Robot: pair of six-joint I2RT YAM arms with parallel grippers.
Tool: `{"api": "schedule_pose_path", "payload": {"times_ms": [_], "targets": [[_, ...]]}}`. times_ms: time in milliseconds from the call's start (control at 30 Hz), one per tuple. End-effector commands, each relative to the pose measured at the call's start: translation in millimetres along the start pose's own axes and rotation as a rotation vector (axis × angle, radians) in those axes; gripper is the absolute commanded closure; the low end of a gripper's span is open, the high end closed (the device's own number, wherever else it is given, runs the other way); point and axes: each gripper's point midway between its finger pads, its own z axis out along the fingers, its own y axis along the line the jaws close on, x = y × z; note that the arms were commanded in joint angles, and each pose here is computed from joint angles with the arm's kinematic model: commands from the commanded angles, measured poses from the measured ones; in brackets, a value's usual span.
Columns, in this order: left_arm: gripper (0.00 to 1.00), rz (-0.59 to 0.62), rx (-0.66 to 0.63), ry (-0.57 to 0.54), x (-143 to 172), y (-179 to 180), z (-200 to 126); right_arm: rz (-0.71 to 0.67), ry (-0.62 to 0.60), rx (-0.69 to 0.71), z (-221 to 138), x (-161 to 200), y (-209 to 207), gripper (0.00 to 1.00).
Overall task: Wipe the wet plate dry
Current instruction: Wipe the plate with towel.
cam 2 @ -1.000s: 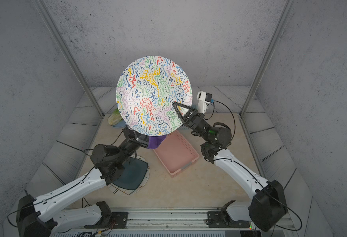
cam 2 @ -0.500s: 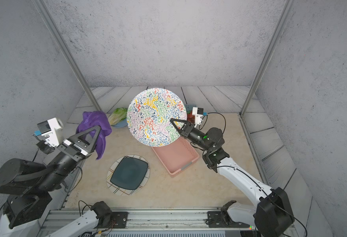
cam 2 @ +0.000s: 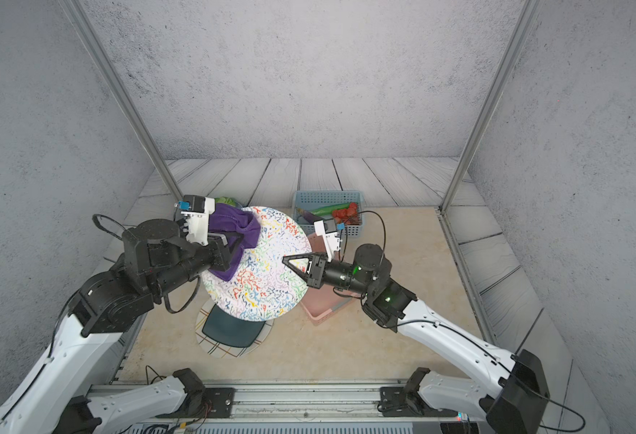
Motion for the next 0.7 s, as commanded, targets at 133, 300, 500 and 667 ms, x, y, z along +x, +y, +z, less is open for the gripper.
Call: {"api": "schedule_pose_path", "payload": {"times_ms": [133,300,500,667], "targets": [[1.00,0.147,0.271,0.294,93.8,-65.1,53.4,-0.147,-0.194,-0.179,-22.7,-48.8,63.3,1.00],[1.00,0.020,0.238,0.296,129.3,-45.8,48.5,-0.039,-0.348,-0.185,-56.1,-94.8,48.6,1.00],[1.00,0.059,0.337,0.470,175.4,-73.8,61.2,-0.055,-0.267,-0.300,-40.2,-88.1,77.0,1.00],[1.00,0.071,0.153,0.426,160.9,-40.0,70.4,-0.047,-0.341,-0.326,-54.4,-91.5,82.0,1.00]]}}
